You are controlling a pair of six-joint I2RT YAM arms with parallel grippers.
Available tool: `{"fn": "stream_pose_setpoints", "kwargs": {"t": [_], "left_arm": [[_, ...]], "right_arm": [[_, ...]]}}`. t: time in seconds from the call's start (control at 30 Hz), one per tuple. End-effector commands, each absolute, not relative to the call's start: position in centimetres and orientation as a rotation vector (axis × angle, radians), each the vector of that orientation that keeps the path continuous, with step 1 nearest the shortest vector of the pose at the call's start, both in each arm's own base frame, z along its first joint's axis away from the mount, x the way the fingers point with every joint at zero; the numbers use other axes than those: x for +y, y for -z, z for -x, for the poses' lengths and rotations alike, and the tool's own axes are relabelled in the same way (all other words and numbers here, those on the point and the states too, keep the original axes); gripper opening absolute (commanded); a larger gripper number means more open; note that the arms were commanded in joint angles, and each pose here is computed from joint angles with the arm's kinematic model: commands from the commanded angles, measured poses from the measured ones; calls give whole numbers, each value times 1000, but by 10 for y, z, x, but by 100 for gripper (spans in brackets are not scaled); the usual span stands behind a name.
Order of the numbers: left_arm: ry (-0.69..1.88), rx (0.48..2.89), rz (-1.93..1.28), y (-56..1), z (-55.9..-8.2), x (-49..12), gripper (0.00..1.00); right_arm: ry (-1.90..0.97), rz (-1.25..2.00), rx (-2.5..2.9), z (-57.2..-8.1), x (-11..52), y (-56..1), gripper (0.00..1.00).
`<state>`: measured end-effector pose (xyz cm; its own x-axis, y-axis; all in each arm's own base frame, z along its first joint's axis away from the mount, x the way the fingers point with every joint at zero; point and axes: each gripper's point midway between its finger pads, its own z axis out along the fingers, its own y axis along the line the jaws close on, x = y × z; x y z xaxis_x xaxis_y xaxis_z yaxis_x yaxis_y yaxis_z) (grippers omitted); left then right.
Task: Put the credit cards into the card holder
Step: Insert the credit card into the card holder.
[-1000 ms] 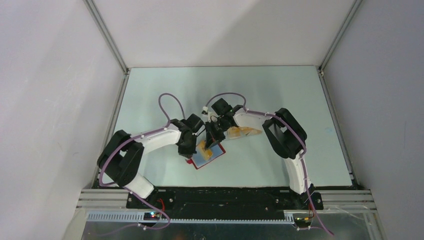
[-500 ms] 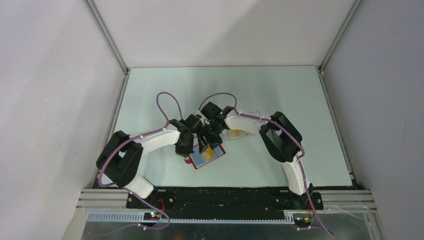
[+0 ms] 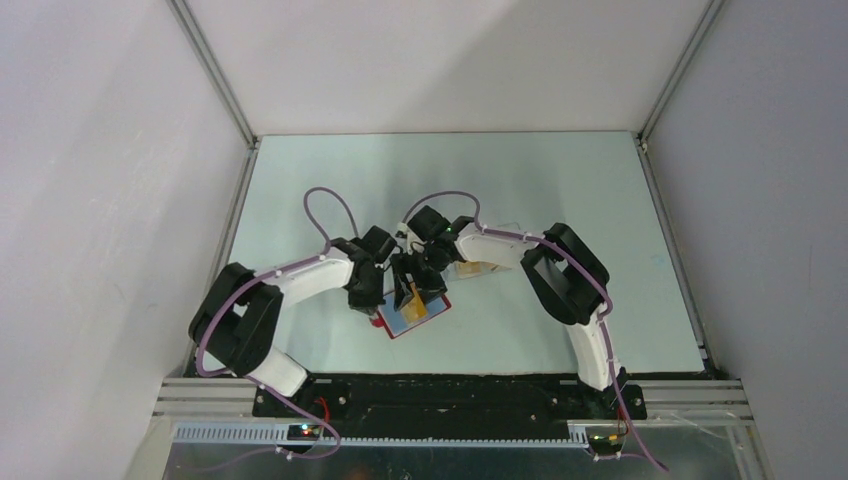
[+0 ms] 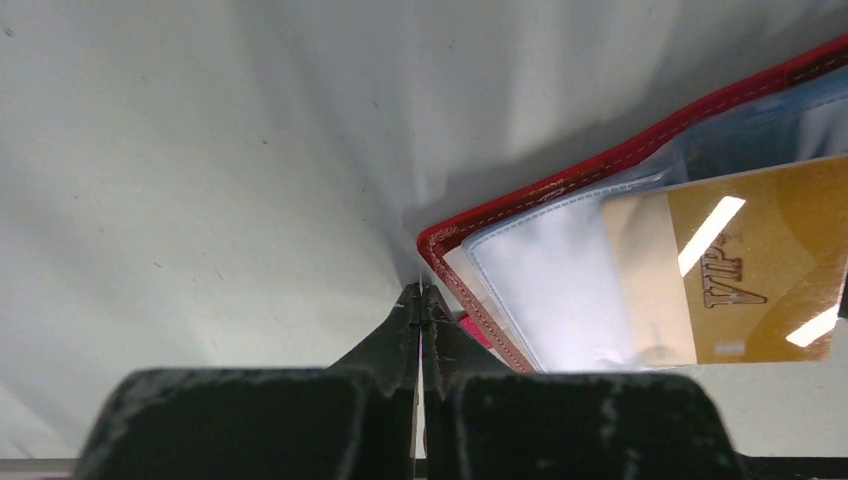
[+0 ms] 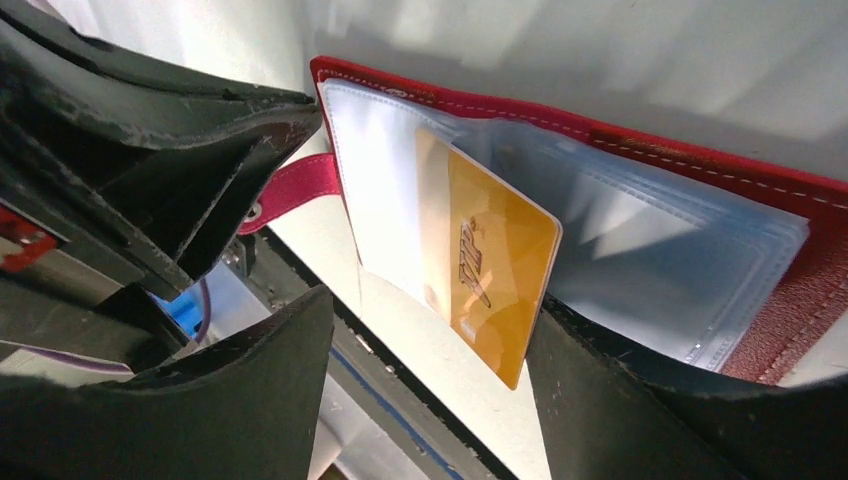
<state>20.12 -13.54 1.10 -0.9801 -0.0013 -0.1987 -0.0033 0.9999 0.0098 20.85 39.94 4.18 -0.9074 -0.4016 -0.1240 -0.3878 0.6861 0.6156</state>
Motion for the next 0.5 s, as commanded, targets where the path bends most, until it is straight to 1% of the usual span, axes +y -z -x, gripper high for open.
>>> {"fn": "stream_pose_setpoints", "kwargs": {"t": [0.0,0.2,0.27,0.37,0.47], "left_arm": [[88,2949,40,-6,-203,-143,0],[73,2984,53,2,-201,-140,0],[69,2986,54,3,-202,-140,0],[65,2983,55,2,-204,-140,0],[66,2983,57,2,-207,-141,0]], "right_arm": [[1089,-620,-2777,-193,403,-44,72],[773,-659,-2988,-211,370,-28,80],[708,-675,-3023,-217,364,-26,81],[663,-704,-3039,-222,363,-25,81],[684,-769,-3015,-222,375,-26,81]]}}
